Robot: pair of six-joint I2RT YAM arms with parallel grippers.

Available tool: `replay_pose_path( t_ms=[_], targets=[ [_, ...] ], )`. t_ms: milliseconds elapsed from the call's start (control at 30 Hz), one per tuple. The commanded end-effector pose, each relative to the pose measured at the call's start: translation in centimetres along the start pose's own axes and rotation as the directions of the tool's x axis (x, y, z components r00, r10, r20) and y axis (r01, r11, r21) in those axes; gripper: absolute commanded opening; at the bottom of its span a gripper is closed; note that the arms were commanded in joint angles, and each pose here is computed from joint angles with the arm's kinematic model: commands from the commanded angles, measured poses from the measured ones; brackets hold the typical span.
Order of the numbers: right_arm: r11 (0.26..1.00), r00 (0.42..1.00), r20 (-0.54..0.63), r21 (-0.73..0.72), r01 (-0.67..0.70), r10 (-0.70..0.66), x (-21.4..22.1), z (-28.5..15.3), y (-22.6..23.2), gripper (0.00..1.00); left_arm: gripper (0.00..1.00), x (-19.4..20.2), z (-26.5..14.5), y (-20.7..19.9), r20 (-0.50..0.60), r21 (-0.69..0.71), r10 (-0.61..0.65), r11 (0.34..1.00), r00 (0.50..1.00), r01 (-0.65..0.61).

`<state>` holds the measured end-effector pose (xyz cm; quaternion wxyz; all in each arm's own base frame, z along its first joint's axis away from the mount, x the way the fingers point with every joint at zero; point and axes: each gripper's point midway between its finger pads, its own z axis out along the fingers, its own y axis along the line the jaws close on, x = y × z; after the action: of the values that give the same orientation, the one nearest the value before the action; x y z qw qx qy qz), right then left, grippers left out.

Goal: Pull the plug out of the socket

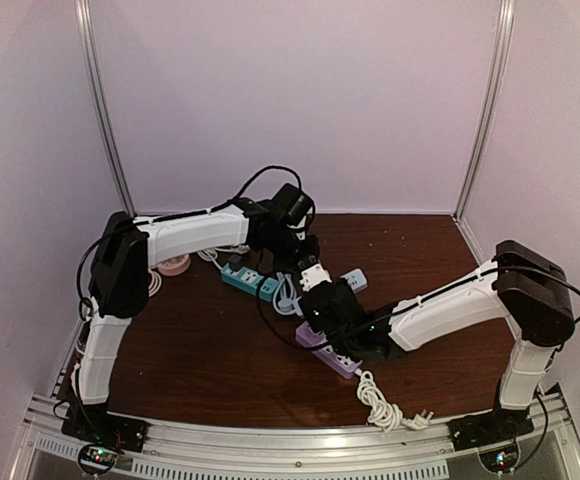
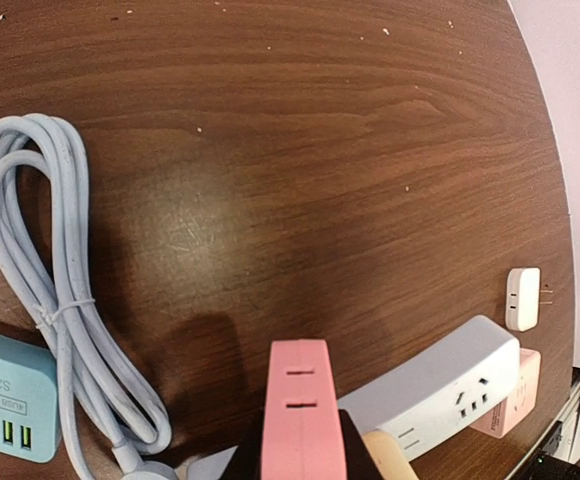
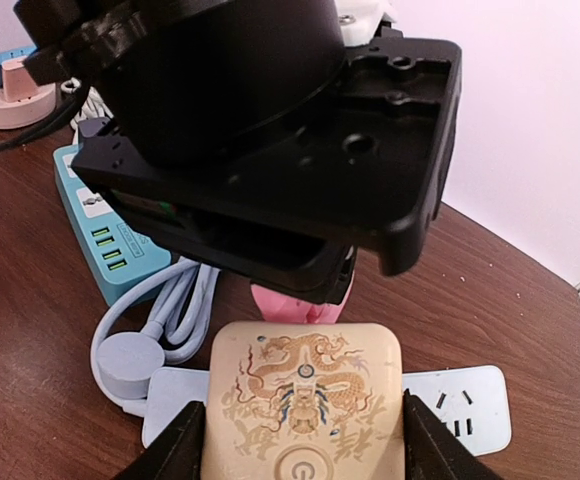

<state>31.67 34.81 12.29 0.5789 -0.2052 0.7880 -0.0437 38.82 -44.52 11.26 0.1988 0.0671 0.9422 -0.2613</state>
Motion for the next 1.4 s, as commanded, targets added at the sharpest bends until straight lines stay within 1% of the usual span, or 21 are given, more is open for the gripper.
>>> replay_pose_path(
  t_ms=[0, 267, 600, 700, 833, 1167, 1367],
  targets=[
    [0.991, 0.986, -0.132, 0.071, 0.115, -0.105, 4.9, -0.3, -1.4, 0.20, 0.00, -9.2, -4.9, 0.3, 0.256, 0.033, -0.035, 0.999, 0.966, 0.027],
    [0.992, 0.987, -0.131, 0.071, 0.100, -0.091, 4.8, -0.7, -1.4, 0.19, 0.00, -10.2, -5.3, 0.8, 0.303, -0.003, -0.020, 1.000, 0.953, 0.022],
    [0.993, 0.990, -0.108, 0.067, 0.093, -0.085, 3.6, -1.4, -0.9, 0.18, 0.00, -10.5, -4.4, 2.3, 0.321, -0.075, 0.021, 0.997, 0.947, 0.004],
    [0.996, 0.993, -0.105, 0.064, 0.065, -0.058, 2.9, -1.6, -0.9, 0.18, 0.00, -10.2, -4.0, 2.6, 0.320, -0.081, 0.029, 0.997, 0.947, -0.003],
    [0.998, 0.995, -0.097, 0.064, 0.020, -0.013, 1.9, -1.6, -1.7, 0.18, 0.00, -9.4, -3.8, 2.2, 0.319, -0.056, 0.031, 0.998, 0.947, -0.013],
    [0.998, 0.990, -0.129, 0.035, -0.047, 0.051, 1.0, -0.1, -3.6, 0.19, 0.00, -8.0, -5.7, 1.2, 0.383, -0.026, 0.050, 0.999, 0.922, -0.044],
    [0.998, 0.989, -0.136, 0.015, -0.058, 0.060, 0.4, 0.2, -3.3, 0.17, 0.00, -8.2, -6.3, 1.8, 0.423, -0.031, 0.005, 0.999, 0.906, 0.009]
  ],
)
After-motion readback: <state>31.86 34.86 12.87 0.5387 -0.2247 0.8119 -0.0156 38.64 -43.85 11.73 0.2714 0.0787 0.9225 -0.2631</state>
